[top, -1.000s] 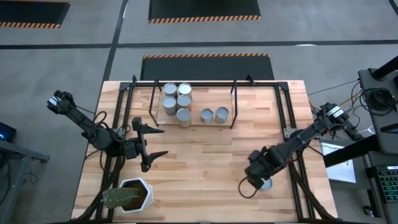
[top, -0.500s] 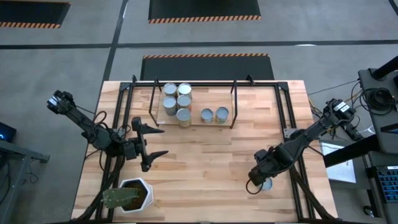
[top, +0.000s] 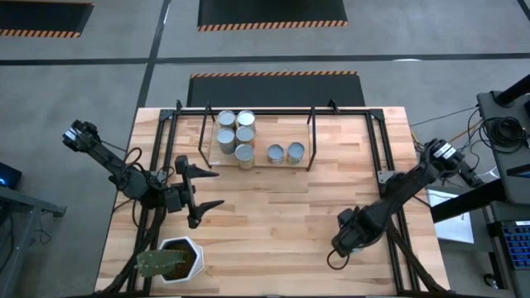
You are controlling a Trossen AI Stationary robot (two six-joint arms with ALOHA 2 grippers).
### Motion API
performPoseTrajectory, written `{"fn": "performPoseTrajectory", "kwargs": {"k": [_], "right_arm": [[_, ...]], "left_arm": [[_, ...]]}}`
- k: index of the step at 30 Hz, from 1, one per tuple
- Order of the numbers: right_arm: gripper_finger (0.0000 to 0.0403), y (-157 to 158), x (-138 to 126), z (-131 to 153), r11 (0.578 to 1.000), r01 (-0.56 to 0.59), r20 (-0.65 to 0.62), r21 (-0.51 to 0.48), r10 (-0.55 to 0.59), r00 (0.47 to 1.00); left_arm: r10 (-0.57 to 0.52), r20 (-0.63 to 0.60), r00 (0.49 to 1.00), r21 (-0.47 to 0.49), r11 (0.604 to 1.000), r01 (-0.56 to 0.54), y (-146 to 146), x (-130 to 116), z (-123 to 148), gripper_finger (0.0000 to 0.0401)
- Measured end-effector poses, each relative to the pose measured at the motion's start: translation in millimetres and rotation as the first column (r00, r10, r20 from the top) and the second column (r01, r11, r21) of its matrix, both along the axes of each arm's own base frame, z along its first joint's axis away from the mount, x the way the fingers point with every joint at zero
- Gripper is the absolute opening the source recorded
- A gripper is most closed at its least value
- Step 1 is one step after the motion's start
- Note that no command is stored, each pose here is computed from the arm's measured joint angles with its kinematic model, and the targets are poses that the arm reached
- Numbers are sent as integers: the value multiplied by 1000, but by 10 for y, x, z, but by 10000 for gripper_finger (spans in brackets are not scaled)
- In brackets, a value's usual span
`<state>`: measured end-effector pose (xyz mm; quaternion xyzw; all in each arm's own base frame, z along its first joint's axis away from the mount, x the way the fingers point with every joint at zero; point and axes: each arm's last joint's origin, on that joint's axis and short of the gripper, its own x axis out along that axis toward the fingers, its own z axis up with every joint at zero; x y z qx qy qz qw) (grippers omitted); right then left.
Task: Pick and place cans onto a shelf
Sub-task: Put the canned carrots on the shelf
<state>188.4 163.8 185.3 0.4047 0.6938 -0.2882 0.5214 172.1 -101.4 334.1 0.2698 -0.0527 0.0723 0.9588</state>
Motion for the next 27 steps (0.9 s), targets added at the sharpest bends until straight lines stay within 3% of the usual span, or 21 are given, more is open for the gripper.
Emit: {"fn": "performPoseTrajectory", "kwargs": {"k": [5,14,20,27], "right_arm": [[366,6,18,-26,1000,-15,1,-1,15,1000],[270,-100,114,26,1000,-12,29,16,11,1000],[286,-287,454,430,999,-16,237,33,8,971],[294,-694,1008,1131,991,-87,541,-99,127,831]], "left_arm": [[0,0,1000,0,1000,0,0,0,0,327],[0,0,1000,-4,1000,0,0,0,0,327],[-1,2,1000,-12,1000,1,0,0,1,327],[-1,3,1000,-12,1000,1,0,0,2,327]]}}
